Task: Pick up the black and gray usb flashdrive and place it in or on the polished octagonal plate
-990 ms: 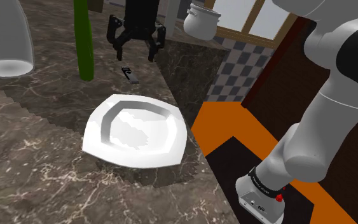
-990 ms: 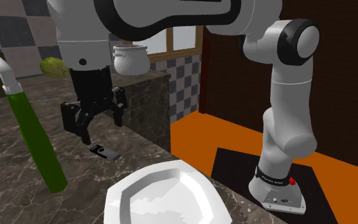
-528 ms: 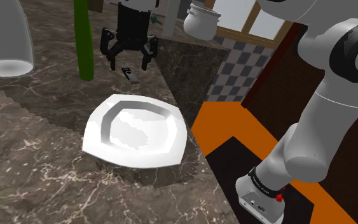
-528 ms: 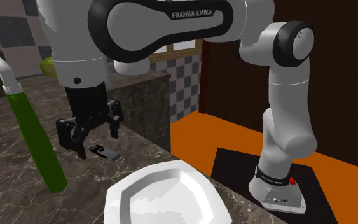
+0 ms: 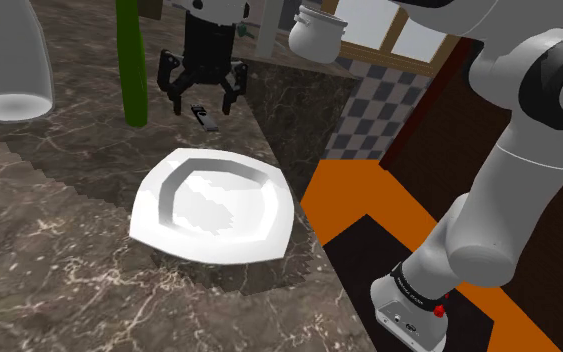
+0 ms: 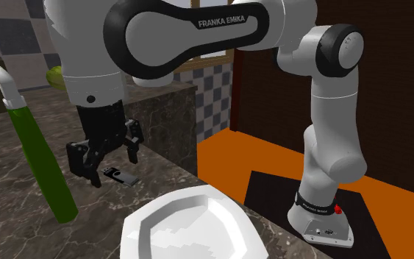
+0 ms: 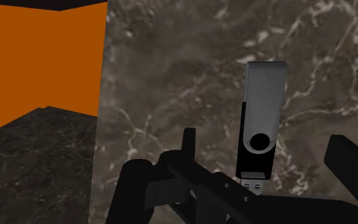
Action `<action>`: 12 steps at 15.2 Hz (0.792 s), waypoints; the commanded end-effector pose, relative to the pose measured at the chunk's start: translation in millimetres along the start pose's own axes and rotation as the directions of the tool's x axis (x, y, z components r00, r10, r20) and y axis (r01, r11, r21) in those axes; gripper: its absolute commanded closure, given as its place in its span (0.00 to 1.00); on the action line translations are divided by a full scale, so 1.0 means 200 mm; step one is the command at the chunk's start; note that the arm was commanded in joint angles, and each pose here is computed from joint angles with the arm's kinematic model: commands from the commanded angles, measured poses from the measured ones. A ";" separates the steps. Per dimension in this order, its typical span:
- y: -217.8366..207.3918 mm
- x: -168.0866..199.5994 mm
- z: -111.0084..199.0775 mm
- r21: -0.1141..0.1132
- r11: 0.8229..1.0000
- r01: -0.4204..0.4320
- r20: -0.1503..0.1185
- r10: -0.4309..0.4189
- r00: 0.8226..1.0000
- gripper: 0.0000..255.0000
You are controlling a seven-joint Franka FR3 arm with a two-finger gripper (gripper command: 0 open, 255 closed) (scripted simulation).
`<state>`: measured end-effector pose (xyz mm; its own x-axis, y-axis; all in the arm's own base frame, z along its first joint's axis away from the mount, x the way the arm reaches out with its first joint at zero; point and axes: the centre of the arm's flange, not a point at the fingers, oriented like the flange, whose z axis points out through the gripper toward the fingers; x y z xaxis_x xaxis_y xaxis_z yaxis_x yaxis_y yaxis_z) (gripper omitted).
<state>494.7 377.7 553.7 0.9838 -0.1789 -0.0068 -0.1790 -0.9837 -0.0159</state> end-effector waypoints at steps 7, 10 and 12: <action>0.01 0.00 0.00 0.000 1.000 0.000 0.000 0.000 1.000 1.00; 0.00 0.00 0.00 0.000 1.000 0.000 0.000 0.000 1.000 1.00; 0.00 0.00 -0.03 0.000 1.000 0.000 0.000 0.000 1.000 1.00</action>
<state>495.1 376.6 558.1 0.9836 -0.1801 -0.0031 -0.1801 -0.9835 -0.0182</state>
